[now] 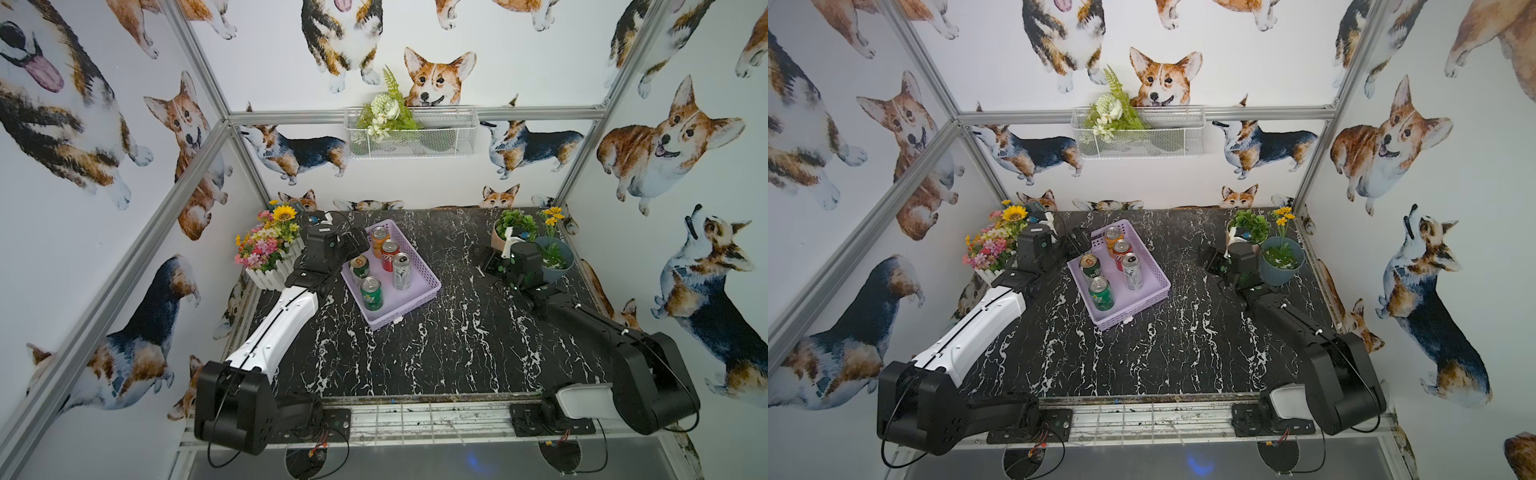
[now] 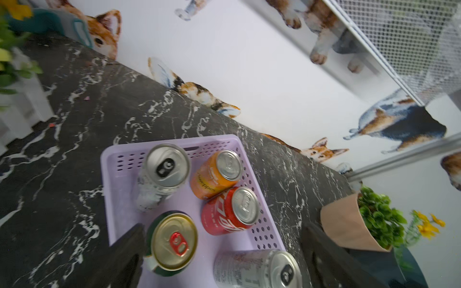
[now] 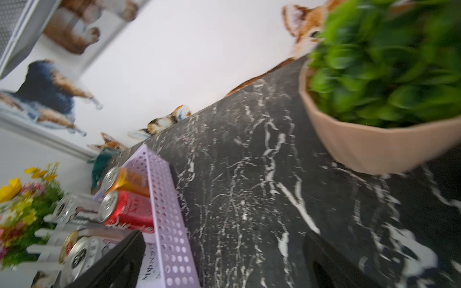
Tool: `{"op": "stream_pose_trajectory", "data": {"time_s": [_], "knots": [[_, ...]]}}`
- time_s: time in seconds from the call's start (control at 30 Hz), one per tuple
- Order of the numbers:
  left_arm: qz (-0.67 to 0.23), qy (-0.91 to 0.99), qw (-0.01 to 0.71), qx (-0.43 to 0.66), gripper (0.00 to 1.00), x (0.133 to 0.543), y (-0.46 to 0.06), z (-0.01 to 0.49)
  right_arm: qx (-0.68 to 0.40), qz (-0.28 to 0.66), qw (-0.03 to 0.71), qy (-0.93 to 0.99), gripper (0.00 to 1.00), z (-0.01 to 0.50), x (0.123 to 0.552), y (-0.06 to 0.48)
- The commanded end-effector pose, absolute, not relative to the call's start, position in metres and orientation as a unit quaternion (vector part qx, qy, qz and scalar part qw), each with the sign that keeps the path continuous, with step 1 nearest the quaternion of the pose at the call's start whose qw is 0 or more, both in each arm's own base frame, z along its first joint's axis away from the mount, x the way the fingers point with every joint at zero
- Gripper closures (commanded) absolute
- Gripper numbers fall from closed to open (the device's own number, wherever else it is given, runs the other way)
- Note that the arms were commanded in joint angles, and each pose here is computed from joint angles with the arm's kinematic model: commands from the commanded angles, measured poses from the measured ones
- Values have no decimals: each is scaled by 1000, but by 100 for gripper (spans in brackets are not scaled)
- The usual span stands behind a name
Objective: Take out the drinks from the basket
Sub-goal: Pick up the drink from the basket.
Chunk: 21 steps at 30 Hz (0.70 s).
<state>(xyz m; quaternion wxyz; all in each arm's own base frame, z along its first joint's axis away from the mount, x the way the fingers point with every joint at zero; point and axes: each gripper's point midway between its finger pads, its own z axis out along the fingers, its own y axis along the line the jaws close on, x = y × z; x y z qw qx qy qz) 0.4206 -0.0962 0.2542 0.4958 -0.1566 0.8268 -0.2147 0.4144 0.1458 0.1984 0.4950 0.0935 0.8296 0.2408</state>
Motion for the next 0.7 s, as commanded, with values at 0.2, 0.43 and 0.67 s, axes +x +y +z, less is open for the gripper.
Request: {"op": "stream_pose_trajectory", "data": {"time_s": [0.2, 0.43, 0.67], "knots": [[-207, 863, 444, -121, 0, 396, -103, 232, -134, 245, 445, 851, 0, 210, 417, 284], [-187, 856, 468, -116, 0, 372, -90, 244, -193, 228, 410, 862, 2, 195, 421, 340], [-174, 864, 459, -113, 0, 362, -86, 234, -202, 215, 395, 870, 10, 180, 422, 358]]}}
